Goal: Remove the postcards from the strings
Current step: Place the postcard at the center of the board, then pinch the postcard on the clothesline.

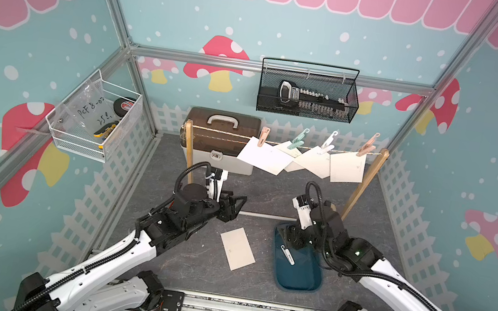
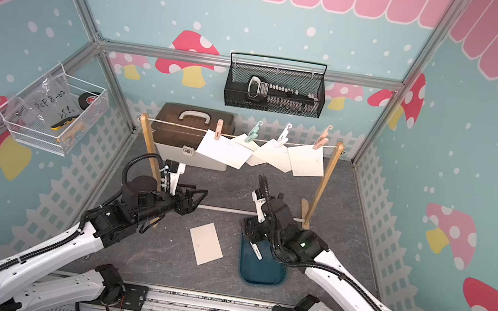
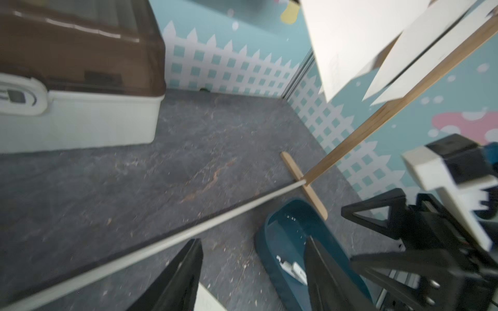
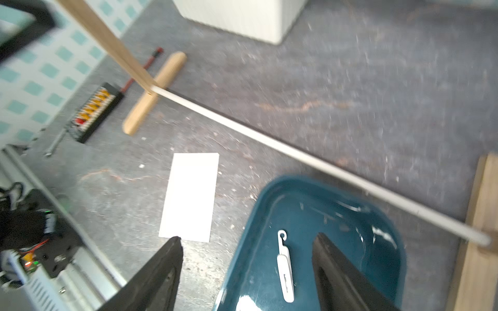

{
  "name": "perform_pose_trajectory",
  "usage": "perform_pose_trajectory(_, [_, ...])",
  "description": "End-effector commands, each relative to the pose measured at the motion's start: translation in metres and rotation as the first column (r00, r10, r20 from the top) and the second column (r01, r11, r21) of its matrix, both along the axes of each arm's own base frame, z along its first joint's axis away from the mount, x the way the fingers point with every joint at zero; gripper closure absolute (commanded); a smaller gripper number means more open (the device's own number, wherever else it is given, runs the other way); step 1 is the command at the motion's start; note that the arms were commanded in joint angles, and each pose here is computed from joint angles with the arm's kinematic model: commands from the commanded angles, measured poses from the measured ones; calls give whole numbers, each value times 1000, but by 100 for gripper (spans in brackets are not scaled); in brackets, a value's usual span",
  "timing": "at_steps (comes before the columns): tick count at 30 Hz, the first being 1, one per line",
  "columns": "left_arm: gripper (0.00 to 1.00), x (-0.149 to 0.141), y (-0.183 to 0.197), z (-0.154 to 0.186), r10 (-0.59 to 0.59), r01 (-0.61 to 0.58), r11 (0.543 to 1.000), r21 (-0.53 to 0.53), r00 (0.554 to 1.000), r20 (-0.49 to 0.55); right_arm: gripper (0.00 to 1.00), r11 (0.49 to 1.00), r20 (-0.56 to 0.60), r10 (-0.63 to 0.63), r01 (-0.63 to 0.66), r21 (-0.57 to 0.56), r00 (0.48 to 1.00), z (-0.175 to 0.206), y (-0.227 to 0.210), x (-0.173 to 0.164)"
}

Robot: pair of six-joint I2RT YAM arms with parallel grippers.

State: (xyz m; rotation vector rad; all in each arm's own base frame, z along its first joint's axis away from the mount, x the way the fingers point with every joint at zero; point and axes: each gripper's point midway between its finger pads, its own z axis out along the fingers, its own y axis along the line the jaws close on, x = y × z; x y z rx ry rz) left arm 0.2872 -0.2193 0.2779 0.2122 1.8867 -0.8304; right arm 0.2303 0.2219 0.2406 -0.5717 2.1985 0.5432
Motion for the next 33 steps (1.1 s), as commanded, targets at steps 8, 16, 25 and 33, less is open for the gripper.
perform_pose_trajectory(8, [32,37,-32,82,-100,160,979,-123,912,397,28,920,395,342,-389,42,853,202,18,8])
perform_pose_trajectory(16, [32,45,-35,97,-105,218,960,-176,862,495,26,843,469,464,-537,25,752,259,42,42])
perform_pose_trajectory(25, [34,38,-33,107,-107,290,930,-225,800,590,29,785,482,501,-612,96,719,276,74,74])
perform_pose_trajectory(33, [53,32,-33,106,-159,374,900,-224,761,629,31,777,465,517,-622,98,719,272,89,76])
